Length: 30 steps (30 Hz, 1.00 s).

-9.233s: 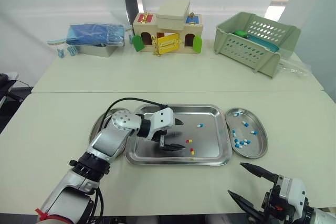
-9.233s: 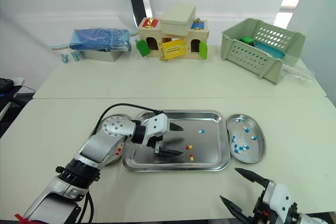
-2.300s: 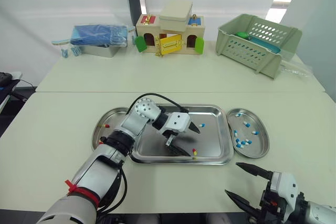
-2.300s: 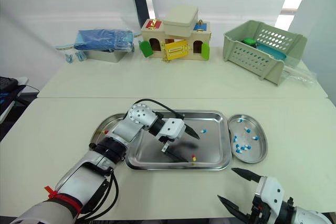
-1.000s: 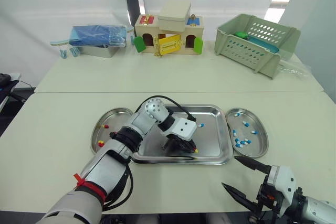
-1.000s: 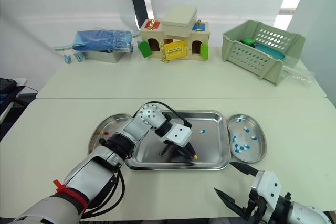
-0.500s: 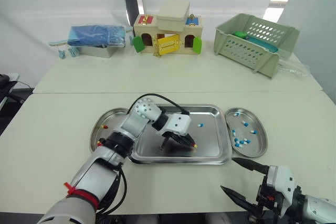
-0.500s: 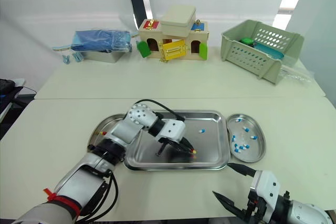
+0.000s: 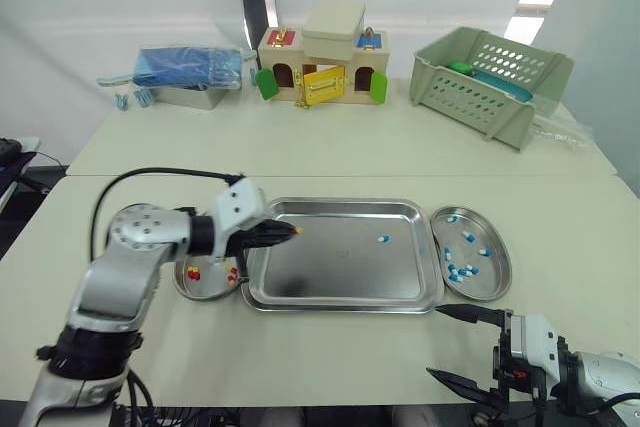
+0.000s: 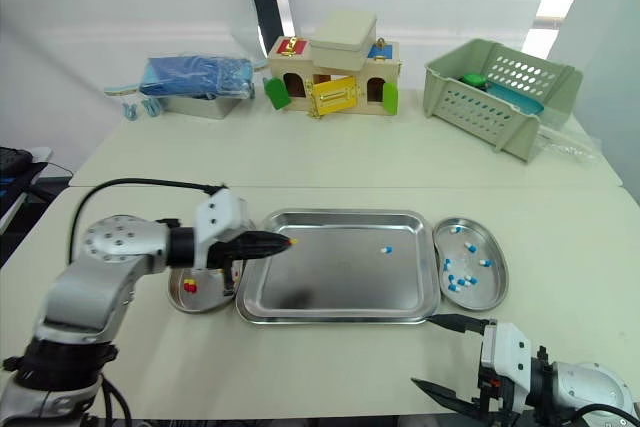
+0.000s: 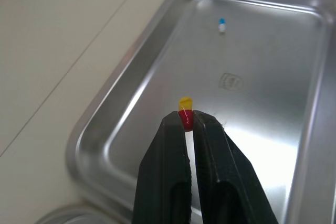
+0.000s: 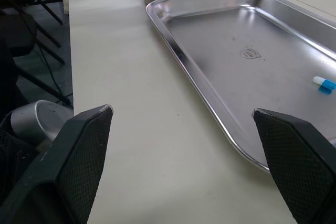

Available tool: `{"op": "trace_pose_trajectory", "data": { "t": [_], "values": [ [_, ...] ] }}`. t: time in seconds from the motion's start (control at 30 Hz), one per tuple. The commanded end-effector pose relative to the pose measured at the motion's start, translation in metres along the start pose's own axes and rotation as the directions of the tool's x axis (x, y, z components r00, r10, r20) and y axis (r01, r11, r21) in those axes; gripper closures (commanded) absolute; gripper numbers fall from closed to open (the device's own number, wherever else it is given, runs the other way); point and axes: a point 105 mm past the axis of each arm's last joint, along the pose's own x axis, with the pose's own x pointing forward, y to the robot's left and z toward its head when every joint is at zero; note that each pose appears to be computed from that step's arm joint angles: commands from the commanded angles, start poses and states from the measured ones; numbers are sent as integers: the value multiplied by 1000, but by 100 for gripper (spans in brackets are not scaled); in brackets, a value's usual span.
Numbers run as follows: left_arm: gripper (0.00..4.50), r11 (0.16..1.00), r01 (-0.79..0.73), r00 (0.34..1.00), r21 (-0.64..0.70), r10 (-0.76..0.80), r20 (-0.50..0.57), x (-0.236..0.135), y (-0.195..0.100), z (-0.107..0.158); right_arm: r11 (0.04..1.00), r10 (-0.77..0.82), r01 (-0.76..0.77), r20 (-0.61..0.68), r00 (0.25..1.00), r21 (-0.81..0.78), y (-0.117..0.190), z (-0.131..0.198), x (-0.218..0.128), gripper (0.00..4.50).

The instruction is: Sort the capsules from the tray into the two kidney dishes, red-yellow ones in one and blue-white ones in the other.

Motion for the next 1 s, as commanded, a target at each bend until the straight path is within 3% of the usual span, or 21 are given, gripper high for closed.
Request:
{"op": "trace_pose_trajectory", "data": {
  "t": [0.03, 0.23, 0.53, 0.97, 1.0],
  "values": [
    [444, 985, -171, 985, -20, 170, -44, -26, 15, -13, 1000, 18, -17, 51, 999, -18, -3, 7, 2, 0],
    [444, 960, -267, 961, -89, 258, -101, -38, 18, -33, 1000, 23, -22, 81, 996, -20, -8, 7, 5, 0],
    [444, 954, -281, 947, -109, 256, -195, -39, 19, -56, 1000, 5, -4, 85, 996, -11, -8, 2, 5, 0],
    [444, 960, -250, 953, -125, 221, -208, -36, 14, -61, 1000, -7, 9, 85, 996, -27, -15, 3, 5, 0],
    [391, 960, -249, 953, -124, 220, -209, -36, 14, -62, 1000, -6, 9, 84, 996, -27, -15, 3, 5, 0]
  ]
}}
